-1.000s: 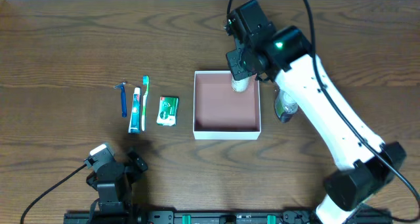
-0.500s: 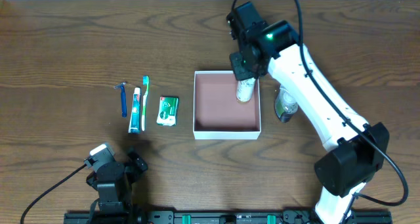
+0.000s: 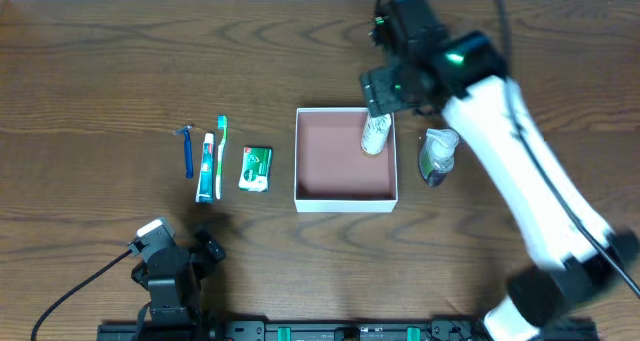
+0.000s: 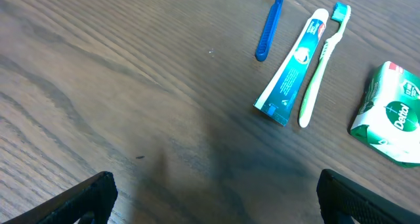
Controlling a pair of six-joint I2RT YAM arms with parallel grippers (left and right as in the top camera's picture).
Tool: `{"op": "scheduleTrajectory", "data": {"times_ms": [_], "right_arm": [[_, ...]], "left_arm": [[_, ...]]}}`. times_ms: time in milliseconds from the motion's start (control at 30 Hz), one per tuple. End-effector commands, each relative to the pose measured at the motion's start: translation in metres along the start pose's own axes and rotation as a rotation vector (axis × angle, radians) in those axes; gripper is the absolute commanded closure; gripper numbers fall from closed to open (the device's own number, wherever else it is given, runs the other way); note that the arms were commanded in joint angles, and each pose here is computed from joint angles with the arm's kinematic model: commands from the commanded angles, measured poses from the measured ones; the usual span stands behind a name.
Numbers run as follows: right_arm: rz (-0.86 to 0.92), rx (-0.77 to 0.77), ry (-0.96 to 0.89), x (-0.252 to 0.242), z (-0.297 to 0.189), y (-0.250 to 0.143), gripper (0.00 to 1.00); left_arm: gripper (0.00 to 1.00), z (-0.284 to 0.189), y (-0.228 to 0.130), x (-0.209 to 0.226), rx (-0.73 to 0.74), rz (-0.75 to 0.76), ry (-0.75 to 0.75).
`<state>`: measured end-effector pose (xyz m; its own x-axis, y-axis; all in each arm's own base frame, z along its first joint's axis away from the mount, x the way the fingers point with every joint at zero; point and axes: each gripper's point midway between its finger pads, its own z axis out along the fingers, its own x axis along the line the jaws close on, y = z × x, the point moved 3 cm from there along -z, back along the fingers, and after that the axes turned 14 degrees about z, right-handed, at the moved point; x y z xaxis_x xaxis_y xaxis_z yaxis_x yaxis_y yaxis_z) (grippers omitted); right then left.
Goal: Pack container
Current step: 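Carry the Pantene tube into the box and release it upright, then grasp the blue foam pump bottle with the right gripper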
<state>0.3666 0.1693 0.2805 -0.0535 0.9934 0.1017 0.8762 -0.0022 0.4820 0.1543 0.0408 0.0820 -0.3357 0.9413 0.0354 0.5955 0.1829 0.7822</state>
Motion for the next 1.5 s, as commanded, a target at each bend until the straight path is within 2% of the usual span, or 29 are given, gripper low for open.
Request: {"op": "scheduleTrajectory", "data": {"times_ms": [0,167,267,433,767,867,1000,1367,1467], "right_arm": [[0.040,-0.132,-0.049,-0.034,-0.057,0.010,0.17],[0.127,-0.041,-0.138,-0.079,-0.054,-0.005,0.14],[0.170,0.064,-0.147,-0.095,-0.026,-0.020,0.15],[0.202,0.188,-0.136,-0.104,0.021,-0.049,0.21],[0.190,0.212,-0.143,-0.111,0.086,-0.084,0.21],[0.191,0.214,-0.143,-0.112,0.095,-0.090,0.25],[0.190,0.229,-0.148,-0.113,0.097,-0.095,0.25],[0.171,0.232,-0.140,-0.106,0.096,-0.097,0.55],[0.190,0.244,-0.146,-0.104,0.096,-0.100,0.56]], "left_arm": [[0.02,0.002,-0.004,0.001,0.007,0.009,0.009],[0.02,0.002,-0.004,0.001,0.007,0.009,0.009],[0.02,0.002,-0.004,0.001,0.007,0.009,0.009],[0.02,0.002,-0.004,0.001,0.007,0.009,0.009],[0.02,0.002,-0.004,0.001,0.007,0.009,0.009],[0.02,0.002,-0.004,0.001,0.007,0.009,0.009],[0.02,0.002,-0.004,0.001,0.007,0.009,0.009],[0.02,0.002,-0.004,0.001,0.007,0.009,0.009],[0.02,0.002,-0.004,0.001,0.007,0.009,0.009]]}}
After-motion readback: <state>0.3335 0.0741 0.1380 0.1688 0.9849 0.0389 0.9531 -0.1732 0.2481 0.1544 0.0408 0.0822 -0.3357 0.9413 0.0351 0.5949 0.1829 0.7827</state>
